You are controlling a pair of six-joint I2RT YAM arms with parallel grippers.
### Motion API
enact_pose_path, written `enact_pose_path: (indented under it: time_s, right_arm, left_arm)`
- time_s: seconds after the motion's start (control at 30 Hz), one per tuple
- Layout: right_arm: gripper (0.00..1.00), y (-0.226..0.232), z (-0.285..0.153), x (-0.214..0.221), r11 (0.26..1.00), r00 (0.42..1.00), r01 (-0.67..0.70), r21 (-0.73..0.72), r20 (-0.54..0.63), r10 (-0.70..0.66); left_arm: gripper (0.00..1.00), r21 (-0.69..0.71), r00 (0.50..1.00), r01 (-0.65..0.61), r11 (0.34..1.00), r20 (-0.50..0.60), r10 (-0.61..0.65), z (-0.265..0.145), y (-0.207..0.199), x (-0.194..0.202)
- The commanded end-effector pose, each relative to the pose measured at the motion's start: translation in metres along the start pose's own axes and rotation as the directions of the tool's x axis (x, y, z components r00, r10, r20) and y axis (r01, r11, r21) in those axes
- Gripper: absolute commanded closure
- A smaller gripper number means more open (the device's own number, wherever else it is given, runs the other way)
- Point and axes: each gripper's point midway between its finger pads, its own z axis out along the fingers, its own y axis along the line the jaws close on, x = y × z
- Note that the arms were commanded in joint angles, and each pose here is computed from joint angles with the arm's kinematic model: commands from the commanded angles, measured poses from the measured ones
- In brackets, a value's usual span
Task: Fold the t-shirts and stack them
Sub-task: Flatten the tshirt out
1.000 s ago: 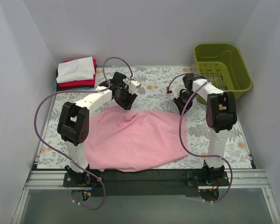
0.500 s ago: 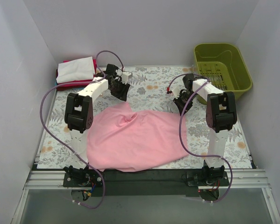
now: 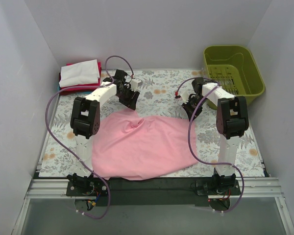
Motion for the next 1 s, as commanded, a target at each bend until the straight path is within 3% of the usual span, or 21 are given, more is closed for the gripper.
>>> enact_pose_path:
  time_s: [0.0,0.33,0.47,0.63,0.8,0.97]
  right_arm:
    - [0.89,0.006,-0.007,-0.003,1.0,1.0,-0.012,-0.024,0.012,0.013]
    - [0.89,0.007,-0.006,-0.003,0.999,1.0,-0.02,-0.036,0.014,0.02]
    - [0.89,0.008,-0.007,-0.003,0.999,1.0,-0.019,-0.035,0.015,0.02]
    - [0.86,0.009,-0.013,-0.001,1.0,1.0,-0.01,-0.029,0.015,0.011]
    - [0.71,0.005,-0.028,-0.007,1.0,0.999,0.01,0.0,0.037,-0.01]
    - [0.55,-0.01,-0.044,-0.022,0.998,0.996,0.029,0.046,0.081,-0.033]
  left_arm:
    - [0.55,-0.004,0.997,-0.054,0.999,0.049,0.054,-0.012,-0.005,-0.019]
    - [0.6,-0.029,0.997,-0.074,0.997,0.029,0.075,0.002,0.003,-0.017]
    - [0.66,-0.033,0.997,-0.079,0.996,0.016,0.079,0.006,0.005,-0.015]
    - [0.83,-0.051,0.997,-0.08,0.995,0.006,0.081,0.009,0.01,-0.013]
    - [1.0,-0.05,0.997,-0.072,0.996,0.023,0.074,0.004,0.008,-0.019]
    - [1.0,-0.029,0.995,-0.083,0.996,0.056,0.085,-0.012,0.0,-0.029]
